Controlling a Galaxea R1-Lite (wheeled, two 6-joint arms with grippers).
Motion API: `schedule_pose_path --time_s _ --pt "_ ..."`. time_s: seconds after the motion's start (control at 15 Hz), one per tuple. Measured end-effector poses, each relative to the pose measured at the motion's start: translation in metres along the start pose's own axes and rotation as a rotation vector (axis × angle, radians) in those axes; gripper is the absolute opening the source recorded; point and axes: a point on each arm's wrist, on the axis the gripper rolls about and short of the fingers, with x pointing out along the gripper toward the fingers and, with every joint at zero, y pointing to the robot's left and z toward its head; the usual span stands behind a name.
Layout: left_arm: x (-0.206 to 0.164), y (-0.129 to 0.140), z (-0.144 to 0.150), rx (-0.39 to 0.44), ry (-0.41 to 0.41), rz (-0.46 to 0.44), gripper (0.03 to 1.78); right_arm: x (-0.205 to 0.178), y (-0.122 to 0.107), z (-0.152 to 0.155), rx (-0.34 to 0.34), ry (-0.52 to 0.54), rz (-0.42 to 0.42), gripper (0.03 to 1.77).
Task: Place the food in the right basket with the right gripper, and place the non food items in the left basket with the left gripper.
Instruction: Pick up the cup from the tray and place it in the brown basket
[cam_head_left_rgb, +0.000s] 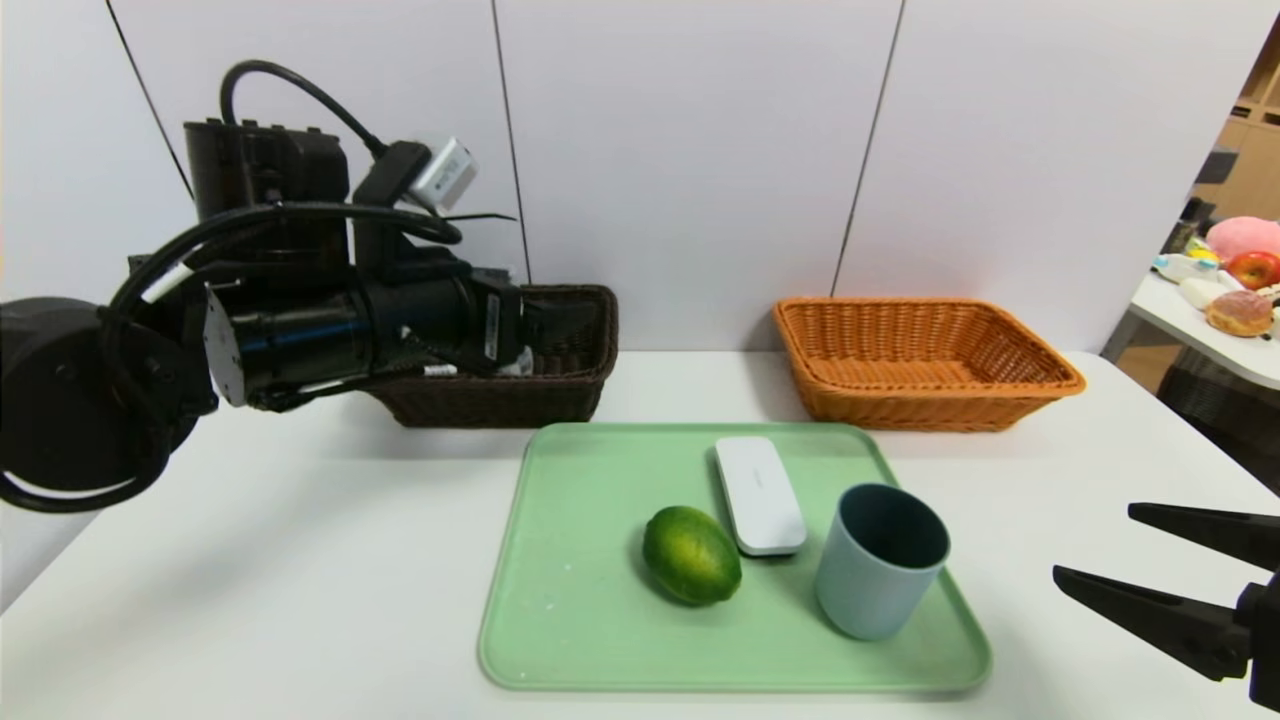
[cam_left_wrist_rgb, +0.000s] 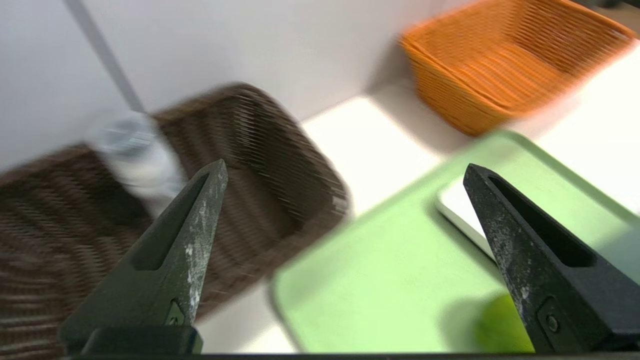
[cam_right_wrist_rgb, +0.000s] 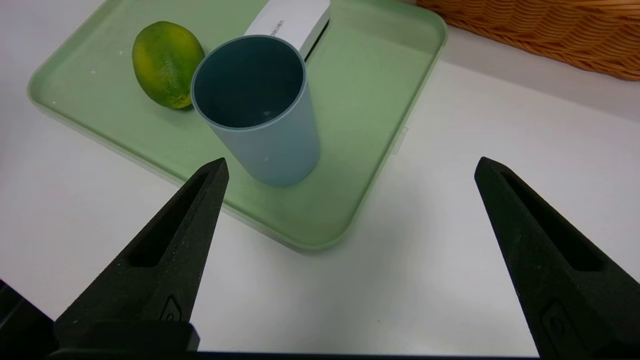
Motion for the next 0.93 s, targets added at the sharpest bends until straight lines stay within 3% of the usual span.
schedule_pose_path --time_s 0.2,0.6,0.93 --pt "-0.002 -0.036 -0.018 0.002 0.056 -0.113 1.68 -0.001 -0.001 0.001 0.0 -0.007 -0.008 1.7" --pt "-0.003 -0.098 -0.032 0.047 0.02 -0.329 1.69 -0.002 -0.002 0.001 0.002 -0.011 -0.02 1.7" --pt "-0.002 -0.121 -0.045 0.053 0.059 -0.58 1.69 -0.002 -0.002 0.0 0.007 -0.007 -0.027 1.7"
